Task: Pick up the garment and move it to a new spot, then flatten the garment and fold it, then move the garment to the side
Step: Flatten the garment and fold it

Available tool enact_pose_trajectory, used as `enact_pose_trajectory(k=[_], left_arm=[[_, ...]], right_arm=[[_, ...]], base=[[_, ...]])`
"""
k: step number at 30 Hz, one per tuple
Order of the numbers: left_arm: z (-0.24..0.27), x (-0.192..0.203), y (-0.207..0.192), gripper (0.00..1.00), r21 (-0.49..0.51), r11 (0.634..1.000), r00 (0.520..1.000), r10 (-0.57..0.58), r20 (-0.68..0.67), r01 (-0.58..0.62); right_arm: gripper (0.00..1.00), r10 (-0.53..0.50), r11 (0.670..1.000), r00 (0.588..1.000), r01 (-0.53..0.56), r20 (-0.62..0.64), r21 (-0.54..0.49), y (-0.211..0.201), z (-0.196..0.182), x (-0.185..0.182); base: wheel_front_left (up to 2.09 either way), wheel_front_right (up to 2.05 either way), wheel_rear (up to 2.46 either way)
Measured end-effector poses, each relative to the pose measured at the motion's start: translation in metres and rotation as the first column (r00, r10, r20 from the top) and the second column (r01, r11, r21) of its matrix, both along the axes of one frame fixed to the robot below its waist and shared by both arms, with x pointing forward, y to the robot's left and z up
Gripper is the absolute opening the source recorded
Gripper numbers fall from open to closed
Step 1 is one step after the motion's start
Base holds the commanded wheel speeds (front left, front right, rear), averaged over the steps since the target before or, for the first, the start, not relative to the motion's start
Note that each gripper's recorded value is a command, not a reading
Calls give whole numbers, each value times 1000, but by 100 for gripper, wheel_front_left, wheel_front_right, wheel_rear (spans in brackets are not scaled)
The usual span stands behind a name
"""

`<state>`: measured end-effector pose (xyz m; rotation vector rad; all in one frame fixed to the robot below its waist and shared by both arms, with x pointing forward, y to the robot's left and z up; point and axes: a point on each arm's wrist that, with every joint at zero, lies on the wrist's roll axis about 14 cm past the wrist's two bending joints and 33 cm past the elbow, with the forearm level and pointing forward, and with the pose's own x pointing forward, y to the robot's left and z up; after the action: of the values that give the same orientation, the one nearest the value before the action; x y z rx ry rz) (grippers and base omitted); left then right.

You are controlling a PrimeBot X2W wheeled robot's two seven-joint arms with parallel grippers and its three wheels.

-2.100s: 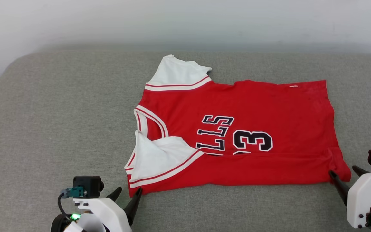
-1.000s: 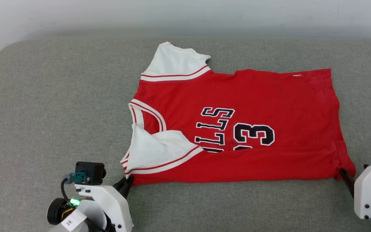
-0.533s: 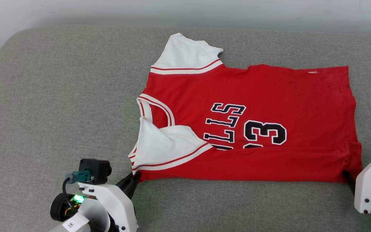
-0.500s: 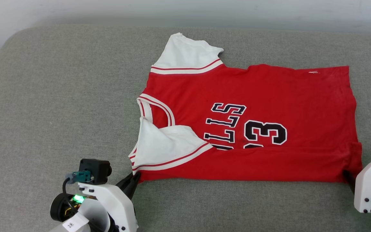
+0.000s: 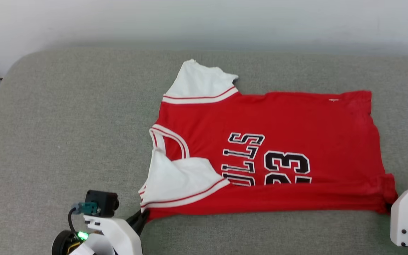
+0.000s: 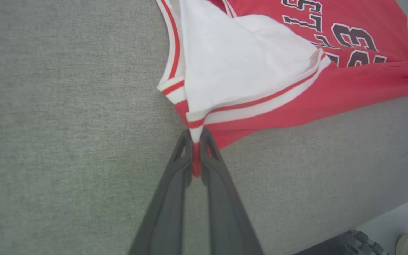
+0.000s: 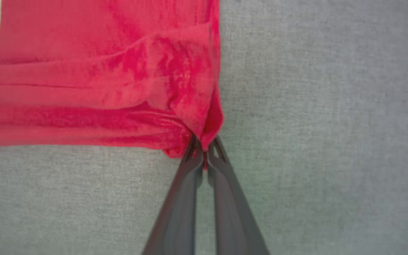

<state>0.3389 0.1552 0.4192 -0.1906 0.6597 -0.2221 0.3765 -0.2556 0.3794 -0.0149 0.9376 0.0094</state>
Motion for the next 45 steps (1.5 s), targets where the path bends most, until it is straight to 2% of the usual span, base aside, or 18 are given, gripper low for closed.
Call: enact_pose_trajectory(k=[10, 18, 26, 27, 28, 29, 30, 34, 38, 42, 45], left_arm=[[-19, -55, -5, 0, -45, 999, 991, -16, -131, 11], [-28, -75, -15, 0, -68, 997, 982, -45, -181, 34], [-40, -84, -18, 0, -70, 996, 971, -69, -228, 55], [-40, -84, -18, 0, -70, 996, 971, -70, -229, 55], [-41, -84, -18, 18, -69, 996, 971, -70, -229, 56], [-41, -84, -18, 83, -68, 996, 972, -71, -225, 57], [-41, -84, -18, 100, -65, 996, 973, -70, -219, 57], [-35, -78, -16, 100, -53, 997, 985, -66, -162, 58], [-14, -58, -15, 100, -57, 997, 998, -52, -29, 50], [22, -27, -16, 100, -75, 996, 984, -26, 174, 39], [44, -12, -16, 100, -92, 995, 953, 2, 303, 27]], right_arm=[[0, 1, 1000, 1000, -1, -1, -9, -14, 34, -44], [0, -54, 999, 988, 52, -143, -16, -28, 20, -95], [0, -63, 998, 985, 63, -162, -2, -22, 10, -103], [13, -63, 998, 986, 63, -155, -2, -22, 11, -102], [90, -61, 998, 988, 61, -141, -5, -22, 12, -101], [100, -62, 998, 990, 62, -129, -6, -22, 13, -100], [100, -60, 998, 991, 60, -119, -4, -21, 14, -99], [100, -45, 999, 999, 45, -14, 0, -17, 29, -85], [100, -16, 1000, 990, 16, 140, 6, -11, 56, -63], [100, 14, 1000, 954, -14, 301, -1, -4, 85, -43], [100, 38, 999, 905, -42, 424, -2, 5, 106, -29]], base=[[0, 0, 0], [0, 0, 0], [0, 0, 0], [0, 0, 0], [0, 0, 0], [0, 0, 0], [0, 0, 0], [0, 0, 0], [0, 0, 0], [0, 0, 0], [0, 0, 0]])
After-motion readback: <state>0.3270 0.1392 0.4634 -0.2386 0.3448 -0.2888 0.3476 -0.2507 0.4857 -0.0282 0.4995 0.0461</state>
